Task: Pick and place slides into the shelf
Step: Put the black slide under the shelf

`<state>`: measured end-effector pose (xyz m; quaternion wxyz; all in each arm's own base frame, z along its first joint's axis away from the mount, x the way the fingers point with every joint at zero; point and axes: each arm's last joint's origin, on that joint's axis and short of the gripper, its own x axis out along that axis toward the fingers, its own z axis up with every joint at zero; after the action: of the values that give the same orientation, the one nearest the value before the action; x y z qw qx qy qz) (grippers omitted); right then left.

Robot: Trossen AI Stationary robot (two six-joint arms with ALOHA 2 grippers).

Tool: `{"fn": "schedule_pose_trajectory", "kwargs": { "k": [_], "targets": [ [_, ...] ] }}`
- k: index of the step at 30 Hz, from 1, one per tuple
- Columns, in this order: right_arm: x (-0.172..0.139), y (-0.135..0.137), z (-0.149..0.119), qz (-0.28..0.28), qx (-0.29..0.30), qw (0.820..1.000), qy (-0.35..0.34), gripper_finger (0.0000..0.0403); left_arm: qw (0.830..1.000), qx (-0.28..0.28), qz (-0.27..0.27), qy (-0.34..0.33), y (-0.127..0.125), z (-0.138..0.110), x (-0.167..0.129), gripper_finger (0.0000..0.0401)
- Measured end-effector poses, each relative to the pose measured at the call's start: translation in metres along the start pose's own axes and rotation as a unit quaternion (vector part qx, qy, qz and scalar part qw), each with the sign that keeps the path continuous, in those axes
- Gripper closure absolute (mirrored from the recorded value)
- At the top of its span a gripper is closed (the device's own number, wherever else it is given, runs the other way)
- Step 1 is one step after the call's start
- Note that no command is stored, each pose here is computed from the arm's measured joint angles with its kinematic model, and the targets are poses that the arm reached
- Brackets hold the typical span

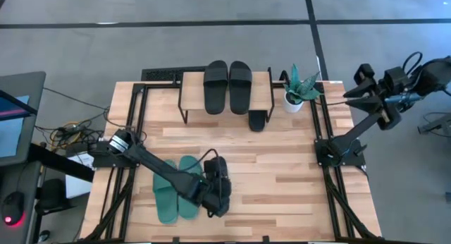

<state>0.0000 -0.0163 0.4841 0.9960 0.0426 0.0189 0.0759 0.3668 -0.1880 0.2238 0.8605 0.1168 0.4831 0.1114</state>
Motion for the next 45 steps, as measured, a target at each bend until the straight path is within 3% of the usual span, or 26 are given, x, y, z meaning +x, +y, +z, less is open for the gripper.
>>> {"fn": "schedule_pose_trajectory", "kwargs": {
  "k": [8, 13, 22, 30, 34, 39, 45],
  "targets": [
    [0.007, 0.002, -0.015, -0.001, -0.025, 1.000, 0.018, 0.0305, 0.998, 0.012, 0.001, 0.056, -0.016, -0.016, 0.018, 0.0218],
    [0.010, 0.003, -0.018, 0.001, -0.030, 0.999, 0.016, 0.0305, 0.998, -0.008, 0.014, 0.066, -0.025, -0.022, 0.029, 0.0218],
    [0.007, 0.002, -0.018, 0.002, -0.018, 1.000, 0.009, 0.0305, 0.993, -0.017, 0.077, 0.084, -0.019, -0.030, 0.032, 0.0218],
    [0.008, 0.002, -0.018, 0.002, -0.021, 1.000, 0.009, 0.0305, 0.990, -0.011, 0.093, 0.101, -0.013, -0.031, 0.042, 0.0224],
    [0.008, 0.002, -0.018, 0.002, -0.021, 1.000, 0.009, 0.0305, 0.989, -0.001, 0.086, 0.118, -0.012, -0.032, 0.051, 0.0270],
    [0.008, 0.002, -0.018, 0.002, -0.021, 1.000, 0.009, 0.0305, 0.990, -0.005, 0.082, 0.113, -0.012, -0.030, 0.057, 0.0376],
    [0.008, 0.002, -0.018, 0.001, -0.023, 1.000, 0.012, 0.0305, 0.990, -0.008, 0.109, 0.089, -0.009, -0.025, 0.056, 0.0396]
  ]
}}
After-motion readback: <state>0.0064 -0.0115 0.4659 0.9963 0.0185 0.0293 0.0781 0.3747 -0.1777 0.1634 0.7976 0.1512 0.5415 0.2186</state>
